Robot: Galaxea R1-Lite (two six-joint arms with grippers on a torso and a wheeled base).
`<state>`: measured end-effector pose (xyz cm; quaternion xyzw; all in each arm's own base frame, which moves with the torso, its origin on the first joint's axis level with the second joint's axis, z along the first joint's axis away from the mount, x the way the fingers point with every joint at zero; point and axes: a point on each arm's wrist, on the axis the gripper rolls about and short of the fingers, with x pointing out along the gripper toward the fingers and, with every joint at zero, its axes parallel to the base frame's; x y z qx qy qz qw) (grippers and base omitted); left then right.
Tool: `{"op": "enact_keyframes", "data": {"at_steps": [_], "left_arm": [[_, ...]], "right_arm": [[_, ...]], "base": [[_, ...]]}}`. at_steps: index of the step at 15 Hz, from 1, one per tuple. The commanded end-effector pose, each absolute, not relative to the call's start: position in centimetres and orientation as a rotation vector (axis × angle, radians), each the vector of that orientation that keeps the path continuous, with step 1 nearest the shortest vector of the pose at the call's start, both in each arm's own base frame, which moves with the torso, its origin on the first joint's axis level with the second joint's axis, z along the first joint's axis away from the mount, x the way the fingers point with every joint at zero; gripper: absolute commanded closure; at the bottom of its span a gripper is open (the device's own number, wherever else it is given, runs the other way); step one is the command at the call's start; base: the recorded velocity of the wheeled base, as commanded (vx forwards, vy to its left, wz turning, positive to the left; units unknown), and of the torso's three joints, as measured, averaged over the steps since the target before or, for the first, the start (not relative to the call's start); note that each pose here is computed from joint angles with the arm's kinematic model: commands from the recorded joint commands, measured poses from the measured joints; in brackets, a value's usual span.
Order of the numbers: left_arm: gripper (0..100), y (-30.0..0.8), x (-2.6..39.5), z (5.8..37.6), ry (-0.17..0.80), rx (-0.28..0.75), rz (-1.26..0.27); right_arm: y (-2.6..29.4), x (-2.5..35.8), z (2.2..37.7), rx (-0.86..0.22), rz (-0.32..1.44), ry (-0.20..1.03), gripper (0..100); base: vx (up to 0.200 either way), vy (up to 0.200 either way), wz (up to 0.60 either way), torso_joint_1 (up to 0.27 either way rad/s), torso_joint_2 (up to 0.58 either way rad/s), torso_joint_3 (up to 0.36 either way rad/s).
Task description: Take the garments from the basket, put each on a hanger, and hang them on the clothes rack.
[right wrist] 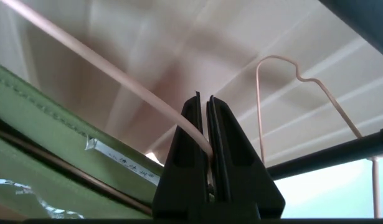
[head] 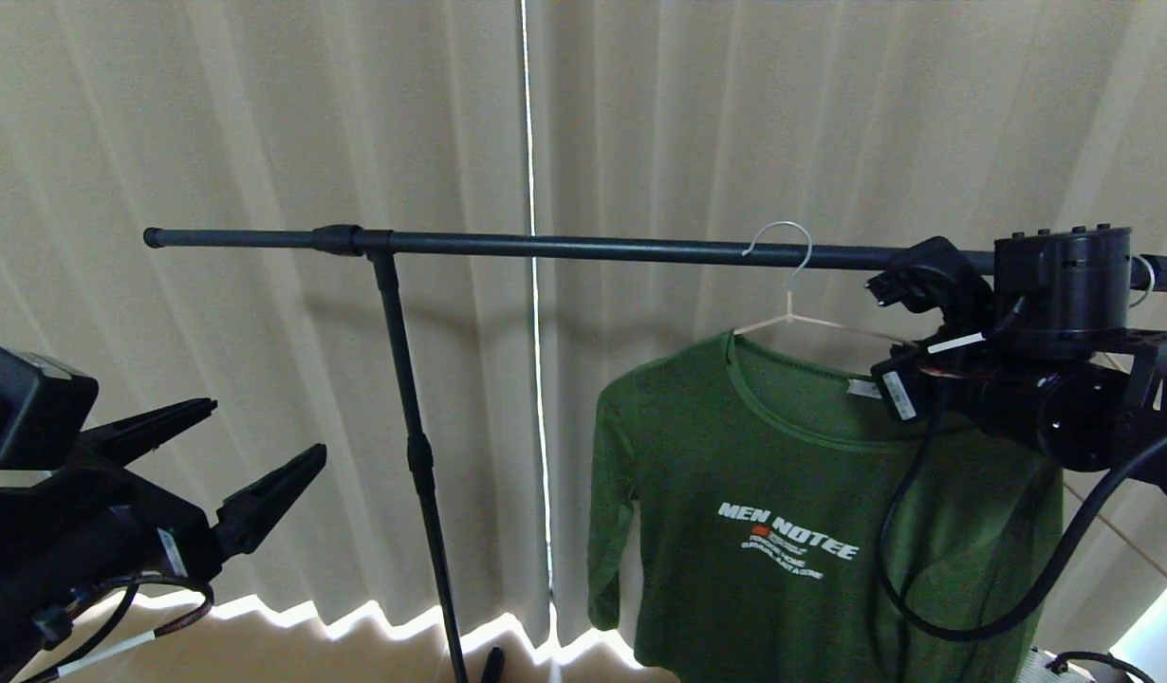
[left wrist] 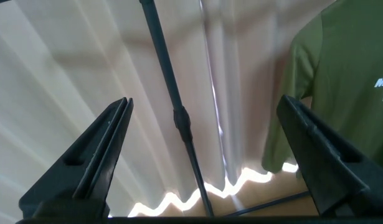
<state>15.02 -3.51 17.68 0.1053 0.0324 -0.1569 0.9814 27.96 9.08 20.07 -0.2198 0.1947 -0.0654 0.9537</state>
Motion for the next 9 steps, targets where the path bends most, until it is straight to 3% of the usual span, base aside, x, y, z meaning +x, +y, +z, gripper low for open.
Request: {"op": "enact_keyframes", "data": {"at_steps": [1,6,9], "left_arm": [[0,-3.5,15.0,17.6,0.069,0.213,-0.316],[0,-3.5,15.0,17.6,0.069,0.213,-0.316],[0,-3.5,14.9,17.7,0.062,0.213,-0.314]], "right_arm": [[9.1,27.9,20.4,-0.442,-0.135,0.383,100],[7.9,27.3,21.2,-0.468,-0.392,0.379,100],[8.0,27.7,20.4,-0.530,-0.396,0.414,100]], "base": [[0.000,0.000,0.00,0.000,0.00,0.000],[0.000,0.000,0.00,0.000,0.00,0.000],[0.000,0.000,0.00,0.000,0.00,0.000]]}}
